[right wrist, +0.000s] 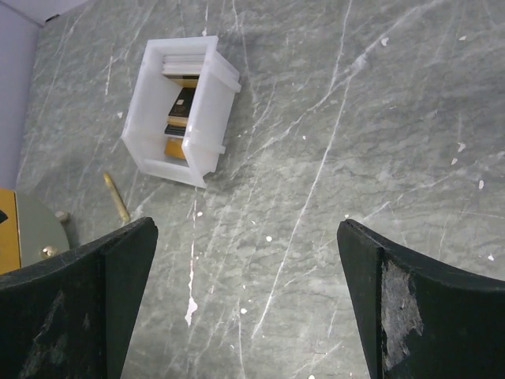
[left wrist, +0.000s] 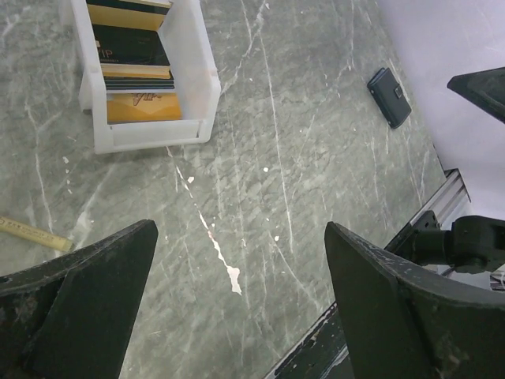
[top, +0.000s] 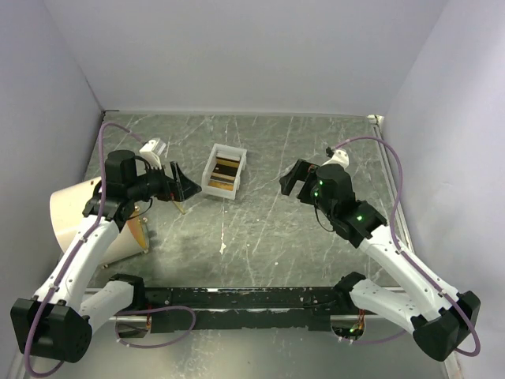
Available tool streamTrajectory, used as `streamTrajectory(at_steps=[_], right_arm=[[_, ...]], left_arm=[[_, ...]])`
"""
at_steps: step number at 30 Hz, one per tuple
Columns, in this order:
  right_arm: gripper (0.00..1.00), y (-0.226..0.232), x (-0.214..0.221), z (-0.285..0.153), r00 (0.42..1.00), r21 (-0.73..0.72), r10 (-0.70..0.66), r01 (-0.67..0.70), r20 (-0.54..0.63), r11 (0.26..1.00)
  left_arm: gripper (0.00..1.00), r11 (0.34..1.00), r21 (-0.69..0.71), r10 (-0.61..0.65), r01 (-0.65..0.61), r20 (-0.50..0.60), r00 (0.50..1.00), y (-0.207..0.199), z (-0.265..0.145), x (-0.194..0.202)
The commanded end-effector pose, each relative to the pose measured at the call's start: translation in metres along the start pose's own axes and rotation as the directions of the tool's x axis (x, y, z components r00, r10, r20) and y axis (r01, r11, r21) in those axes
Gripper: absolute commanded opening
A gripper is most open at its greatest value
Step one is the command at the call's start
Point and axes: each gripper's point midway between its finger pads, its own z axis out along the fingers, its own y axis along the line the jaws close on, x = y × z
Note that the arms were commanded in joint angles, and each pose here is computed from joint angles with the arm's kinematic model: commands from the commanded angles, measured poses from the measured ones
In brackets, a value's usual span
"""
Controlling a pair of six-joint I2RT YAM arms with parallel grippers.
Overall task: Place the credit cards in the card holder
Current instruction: Move the card holder to the center of the board.
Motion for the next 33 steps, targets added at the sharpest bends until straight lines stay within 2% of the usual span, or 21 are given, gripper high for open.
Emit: streamTrajectory(at_steps=[1, 6, 14, 19, 23, 25, 28, 29, 33], right_arm=[[1.0, -0.008, -0.005, 0.001, 1.0, 0.043, 0.006, -0.007, 0.023, 0.999], [1.0, -0.015, -0.006, 0.008, 1.0, 0.092, -0.004, 0.001, 0.029, 0.996], [1.0, -0.041, -0.011, 0.026, 0.997, 0.268, -0.035, 0.017, 0.062, 0.963], [0.99, -0.064, -0.015, 0.047, 0.99, 0.407, -0.143, 0.128, 0.005, 0.904], [0.96, -0.093, -0.026, 0.063, 0.99, 0.53, -0.131, 0.141, -0.057, 0.836], [0.89, -0.112, -0.031, 0.066, 0.992, 0.586, -0.112, 0.126, -0.06, 0.8], [0.67, -0.139, -0.041, 0.065, 0.998, 0.631, -0.052, 0.052, -0.017, 0.774], [0.62, -0.148, -0.043, 0.063, 1.0, 0.646, -0.027, 0.019, 0.003, 0.763], [0.6, -0.185, -0.046, 0.053, 0.992, 0.724, 0.082, -0.125, 0.095, 0.678]], left_arm=[[0.99, 0.998, 0.022, 0.067, -0.067, 0.012, 0.998, -0.005, -0.002, -0.002], [0.99, 0.997, 0.014, 0.076, -0.076, 0.008, 0.997, -0.004, -0.004, 0.0], [0.99, 0.996, 0.01, 0.085, -0.085, -0.002, 0.996, -0.003, -0.006, 0.003], [0.99, 0.996, 0.006, 0.091, -0.091, 0.007, 0.996, -0.005, -0.009, 0.002], [0.99, 0.996, 0.024, 0.091, -0.091, 0.008, 0.996, -0.008, -0.009, 0.003], [0.99, 0.995, 0.04, 0.092, -0.092, 0.004, 0.996, -0.01, -0.009, 0.004], [0.99, 0.995, 0.033, 0.091, -0.091, 0.002, 0.996, -0.01, -0.009, 0.004], [0.99, 0.995, 0.03, 0.093, -0.093, 0.004, 0.996, -0.01, -0.009, 0.003], [0.99, 0.994, 0.039, 0.097, -0.097, 0.004, 0.995, -0.013, -0.01, 0.005]])
